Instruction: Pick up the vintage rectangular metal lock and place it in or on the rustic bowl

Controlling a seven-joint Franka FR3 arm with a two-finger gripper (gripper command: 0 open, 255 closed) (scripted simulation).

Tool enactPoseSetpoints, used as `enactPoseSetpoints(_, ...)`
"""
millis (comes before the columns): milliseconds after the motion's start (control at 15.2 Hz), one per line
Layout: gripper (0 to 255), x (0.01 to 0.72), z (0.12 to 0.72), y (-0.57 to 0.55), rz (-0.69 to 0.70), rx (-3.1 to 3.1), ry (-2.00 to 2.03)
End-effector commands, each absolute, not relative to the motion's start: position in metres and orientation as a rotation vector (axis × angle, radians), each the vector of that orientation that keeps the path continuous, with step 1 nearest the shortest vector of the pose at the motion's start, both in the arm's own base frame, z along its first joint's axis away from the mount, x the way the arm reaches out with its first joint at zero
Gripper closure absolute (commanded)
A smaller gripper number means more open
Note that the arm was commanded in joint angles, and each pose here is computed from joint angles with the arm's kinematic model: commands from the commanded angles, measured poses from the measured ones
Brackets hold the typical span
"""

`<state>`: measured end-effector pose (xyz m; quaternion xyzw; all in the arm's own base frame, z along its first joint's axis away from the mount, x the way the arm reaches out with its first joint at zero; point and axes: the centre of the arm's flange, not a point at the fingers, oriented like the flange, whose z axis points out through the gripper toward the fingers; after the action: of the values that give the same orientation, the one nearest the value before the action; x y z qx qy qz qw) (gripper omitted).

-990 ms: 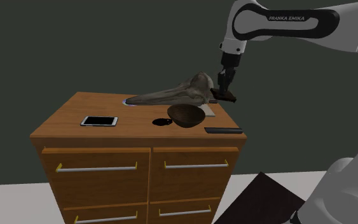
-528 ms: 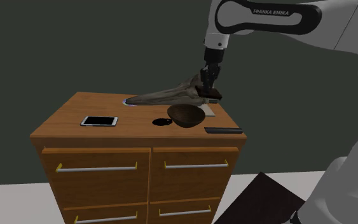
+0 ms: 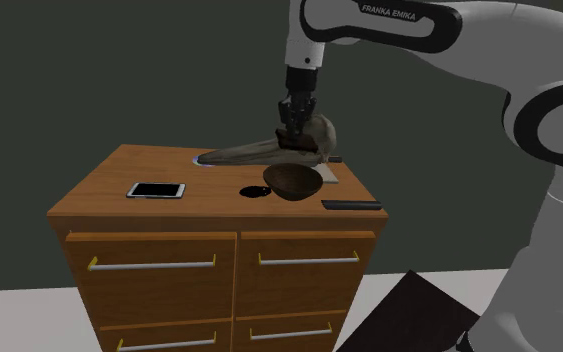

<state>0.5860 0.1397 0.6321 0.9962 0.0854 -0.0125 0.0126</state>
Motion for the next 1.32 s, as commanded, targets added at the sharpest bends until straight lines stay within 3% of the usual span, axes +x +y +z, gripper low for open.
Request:
enactPoseSetpoints(0, 255, 0.588, 0.626, 0.145, -0.038, 3.105, 0.264)
enactPoseSetpoints(1254, 255, 0.588, 0.544, 0.145, -0.038, 3.105, 0.264)
